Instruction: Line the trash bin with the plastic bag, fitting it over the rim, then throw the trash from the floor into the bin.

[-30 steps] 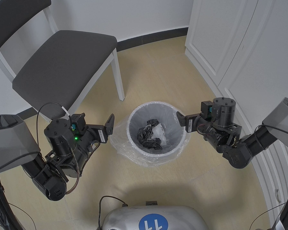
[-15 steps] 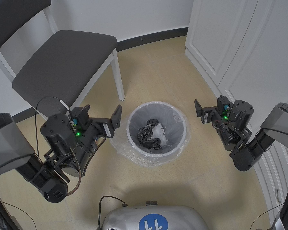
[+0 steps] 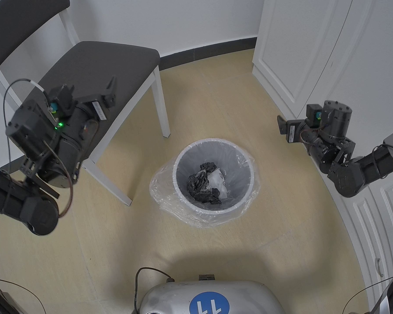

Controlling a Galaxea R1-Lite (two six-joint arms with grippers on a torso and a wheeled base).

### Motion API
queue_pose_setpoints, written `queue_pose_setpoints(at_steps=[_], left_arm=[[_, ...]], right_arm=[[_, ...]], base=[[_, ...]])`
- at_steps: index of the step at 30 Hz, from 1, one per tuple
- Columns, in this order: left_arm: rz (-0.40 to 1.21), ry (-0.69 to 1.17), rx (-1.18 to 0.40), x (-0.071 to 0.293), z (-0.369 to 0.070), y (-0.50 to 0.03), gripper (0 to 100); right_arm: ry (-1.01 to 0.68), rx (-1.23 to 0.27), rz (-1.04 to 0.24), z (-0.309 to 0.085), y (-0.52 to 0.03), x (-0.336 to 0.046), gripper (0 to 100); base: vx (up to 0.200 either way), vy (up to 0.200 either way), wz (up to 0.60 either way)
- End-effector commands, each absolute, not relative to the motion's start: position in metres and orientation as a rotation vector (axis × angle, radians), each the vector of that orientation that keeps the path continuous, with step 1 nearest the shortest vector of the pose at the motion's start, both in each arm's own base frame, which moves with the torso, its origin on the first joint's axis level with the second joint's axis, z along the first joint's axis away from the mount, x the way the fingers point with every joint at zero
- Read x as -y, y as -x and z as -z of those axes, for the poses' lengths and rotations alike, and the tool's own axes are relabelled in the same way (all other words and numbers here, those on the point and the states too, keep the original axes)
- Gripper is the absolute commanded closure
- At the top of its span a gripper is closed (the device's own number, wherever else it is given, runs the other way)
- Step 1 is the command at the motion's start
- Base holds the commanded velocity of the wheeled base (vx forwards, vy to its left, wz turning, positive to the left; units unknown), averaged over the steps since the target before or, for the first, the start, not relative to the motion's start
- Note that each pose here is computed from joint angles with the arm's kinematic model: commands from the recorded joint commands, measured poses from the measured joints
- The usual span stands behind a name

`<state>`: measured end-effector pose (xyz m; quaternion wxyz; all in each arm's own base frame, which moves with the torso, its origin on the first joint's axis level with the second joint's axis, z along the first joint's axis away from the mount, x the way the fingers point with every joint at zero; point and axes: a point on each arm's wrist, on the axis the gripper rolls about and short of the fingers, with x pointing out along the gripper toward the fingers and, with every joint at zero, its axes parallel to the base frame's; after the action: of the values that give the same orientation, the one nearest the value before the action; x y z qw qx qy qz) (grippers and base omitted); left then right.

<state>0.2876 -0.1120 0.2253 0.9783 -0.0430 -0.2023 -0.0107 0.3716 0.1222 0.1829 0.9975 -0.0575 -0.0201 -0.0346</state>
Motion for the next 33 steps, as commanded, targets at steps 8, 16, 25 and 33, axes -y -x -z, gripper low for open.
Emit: queue_pose_setpoints(at_steps=[8, 16, 25, 33], left_arm=[[-0.085, -0.061, 0.162, 0.028, -0.315, -0.271, 0], [-0.097, -0.005, 0.15, 0.019, -0.335, -0.231, 0], [-0.097, 0.014, 0.273, 0.01, -0.349, -0.145, 0], [-0.104, 0.033, 0.432, 0.001, -0.343, -0.058, 0]], right_arm=[[-0.029, -0.053, 0.08, -0.259, -0.342, -0.095, 0], [-0.035, -0.086, 0.087, -0.291, -0.278, -0.074, 0], [-0.05, 0.098, 0.157, -0.33, -0.188, -0.034, 0], [-0.043, 0.301, 0.191, -0.328, -0.084, -0.008, 0]], base=[[0.0, 0.0, 0.0], [0.0, 0.0, 0.0], [0.0, 0.0, 0.0], [0.0, 0.0, 0.0]])
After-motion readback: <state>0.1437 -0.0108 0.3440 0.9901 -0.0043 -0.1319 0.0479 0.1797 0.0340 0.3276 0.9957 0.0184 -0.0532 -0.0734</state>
